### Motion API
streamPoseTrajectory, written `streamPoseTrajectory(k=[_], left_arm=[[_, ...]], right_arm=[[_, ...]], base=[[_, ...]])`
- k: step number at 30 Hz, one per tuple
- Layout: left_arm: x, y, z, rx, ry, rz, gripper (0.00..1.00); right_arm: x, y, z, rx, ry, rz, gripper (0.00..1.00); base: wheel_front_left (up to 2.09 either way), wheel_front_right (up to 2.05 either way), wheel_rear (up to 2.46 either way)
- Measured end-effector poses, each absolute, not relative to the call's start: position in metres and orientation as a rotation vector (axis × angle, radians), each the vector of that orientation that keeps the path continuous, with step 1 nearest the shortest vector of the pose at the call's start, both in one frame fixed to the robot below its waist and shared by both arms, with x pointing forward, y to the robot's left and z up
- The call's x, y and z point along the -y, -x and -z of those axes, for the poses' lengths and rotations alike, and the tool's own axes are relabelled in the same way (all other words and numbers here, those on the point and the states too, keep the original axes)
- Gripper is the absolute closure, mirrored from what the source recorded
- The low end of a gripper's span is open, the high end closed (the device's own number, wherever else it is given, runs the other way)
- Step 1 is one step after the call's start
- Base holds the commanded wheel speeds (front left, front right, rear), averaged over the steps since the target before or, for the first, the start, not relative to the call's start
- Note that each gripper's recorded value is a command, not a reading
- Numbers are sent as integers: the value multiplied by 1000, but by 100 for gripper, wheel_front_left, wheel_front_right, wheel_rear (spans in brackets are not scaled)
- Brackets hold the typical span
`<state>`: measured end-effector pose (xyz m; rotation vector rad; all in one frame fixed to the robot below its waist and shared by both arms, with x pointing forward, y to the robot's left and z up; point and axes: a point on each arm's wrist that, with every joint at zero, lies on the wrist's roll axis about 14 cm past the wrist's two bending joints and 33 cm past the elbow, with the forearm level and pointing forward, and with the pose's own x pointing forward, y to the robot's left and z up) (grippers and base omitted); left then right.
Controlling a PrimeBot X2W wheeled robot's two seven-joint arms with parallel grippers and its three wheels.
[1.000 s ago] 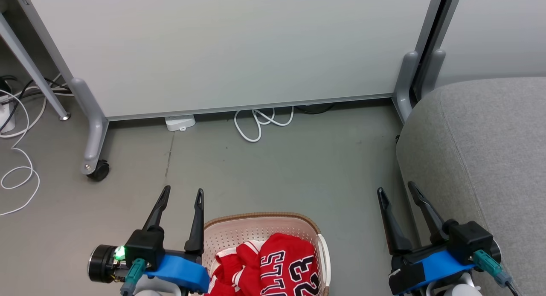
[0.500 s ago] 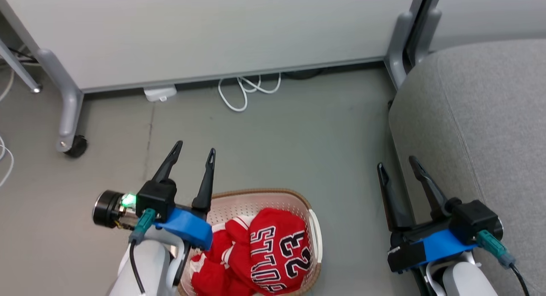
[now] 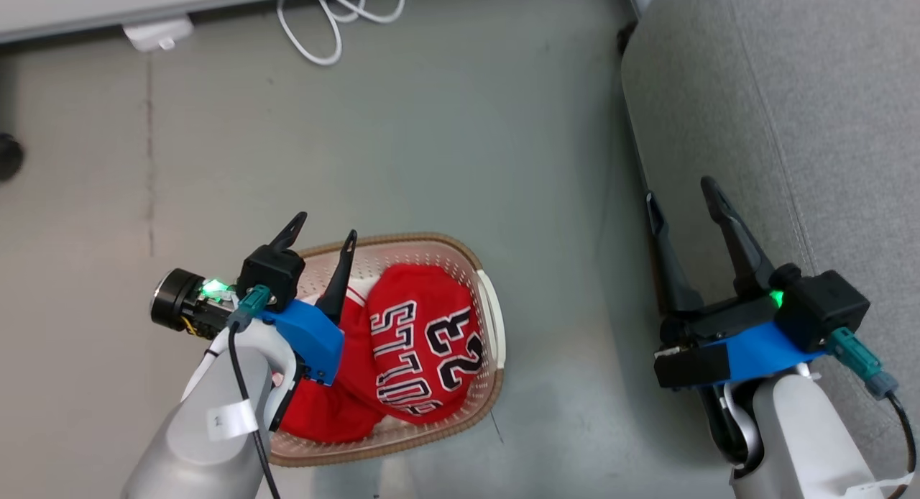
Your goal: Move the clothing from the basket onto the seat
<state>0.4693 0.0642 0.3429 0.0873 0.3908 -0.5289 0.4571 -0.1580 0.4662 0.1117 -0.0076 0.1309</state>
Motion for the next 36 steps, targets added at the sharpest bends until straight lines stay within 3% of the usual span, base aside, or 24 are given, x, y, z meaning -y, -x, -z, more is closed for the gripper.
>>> streamPoseTrajectory(k=[8,25,36], left_arm=[[-55,-452,-259,-644,-120,606,0],[-70,-404,-144,-1119,-231,660,0],[-78,-389,-102,-1273,-204,636,0]], right_arm=[[172,-476,-435,-47,-86,-98,0],[180,-503,-371,-139,-43,-85,0],[185,-504,-333,-201,-34,-74,0]], base=[[0,0,0],[0,0,0],[0,0,0]])
